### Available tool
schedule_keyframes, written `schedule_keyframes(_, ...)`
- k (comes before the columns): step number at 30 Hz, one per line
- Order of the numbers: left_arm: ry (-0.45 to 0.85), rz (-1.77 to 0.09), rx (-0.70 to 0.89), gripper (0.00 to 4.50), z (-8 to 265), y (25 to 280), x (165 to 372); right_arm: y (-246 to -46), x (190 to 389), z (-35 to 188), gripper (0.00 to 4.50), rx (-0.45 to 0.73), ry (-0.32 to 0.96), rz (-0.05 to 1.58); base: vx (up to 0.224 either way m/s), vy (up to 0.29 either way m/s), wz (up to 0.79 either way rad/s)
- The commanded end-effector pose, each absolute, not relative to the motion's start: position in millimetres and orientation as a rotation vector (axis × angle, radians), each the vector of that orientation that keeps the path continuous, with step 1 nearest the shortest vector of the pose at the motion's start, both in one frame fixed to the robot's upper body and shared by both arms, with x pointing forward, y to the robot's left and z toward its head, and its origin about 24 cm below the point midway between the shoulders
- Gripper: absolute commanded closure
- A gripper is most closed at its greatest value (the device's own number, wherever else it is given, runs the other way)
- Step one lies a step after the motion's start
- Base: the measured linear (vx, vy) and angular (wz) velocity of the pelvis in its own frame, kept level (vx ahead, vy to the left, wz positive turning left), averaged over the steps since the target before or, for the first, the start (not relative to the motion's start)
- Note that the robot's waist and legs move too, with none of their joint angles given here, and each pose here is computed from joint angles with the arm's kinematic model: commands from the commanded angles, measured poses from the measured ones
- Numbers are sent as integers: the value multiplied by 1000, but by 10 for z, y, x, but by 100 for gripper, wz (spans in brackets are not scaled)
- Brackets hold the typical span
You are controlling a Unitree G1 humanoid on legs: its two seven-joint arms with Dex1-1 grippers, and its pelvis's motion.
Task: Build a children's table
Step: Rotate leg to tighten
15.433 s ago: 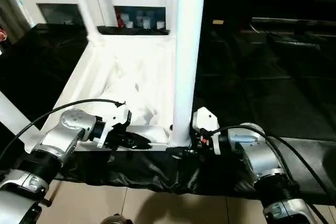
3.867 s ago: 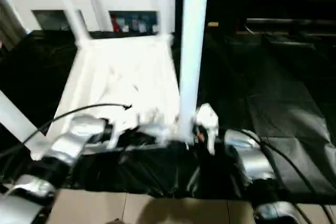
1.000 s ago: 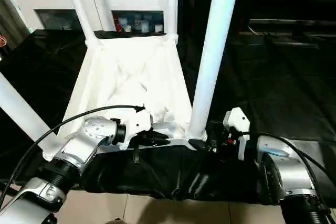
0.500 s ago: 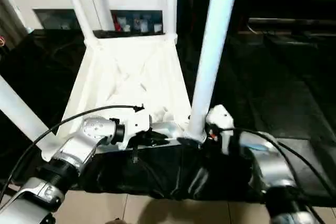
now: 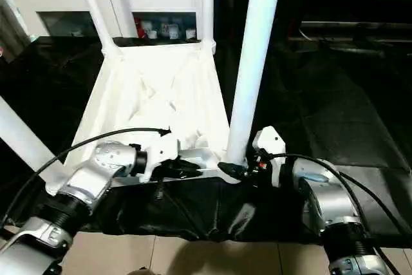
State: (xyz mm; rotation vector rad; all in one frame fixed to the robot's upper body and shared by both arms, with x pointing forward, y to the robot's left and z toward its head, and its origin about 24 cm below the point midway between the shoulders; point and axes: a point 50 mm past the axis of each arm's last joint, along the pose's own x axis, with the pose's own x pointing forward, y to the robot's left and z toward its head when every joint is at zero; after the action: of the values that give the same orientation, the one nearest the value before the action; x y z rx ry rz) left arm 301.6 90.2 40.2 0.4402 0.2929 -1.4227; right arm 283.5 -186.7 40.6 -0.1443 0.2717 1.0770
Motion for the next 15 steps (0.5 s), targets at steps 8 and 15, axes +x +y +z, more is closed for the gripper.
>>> schedule_keyframes(8,359,-1400,471,450,383,1118,3014,-1718,2900,401,197,-118,252,1115,0,0,0)
schedule_keyframes(15,349,-1260,459,450,458,1265,3133,-1543,3019,282,198,-129,256,1015,0,0,0)
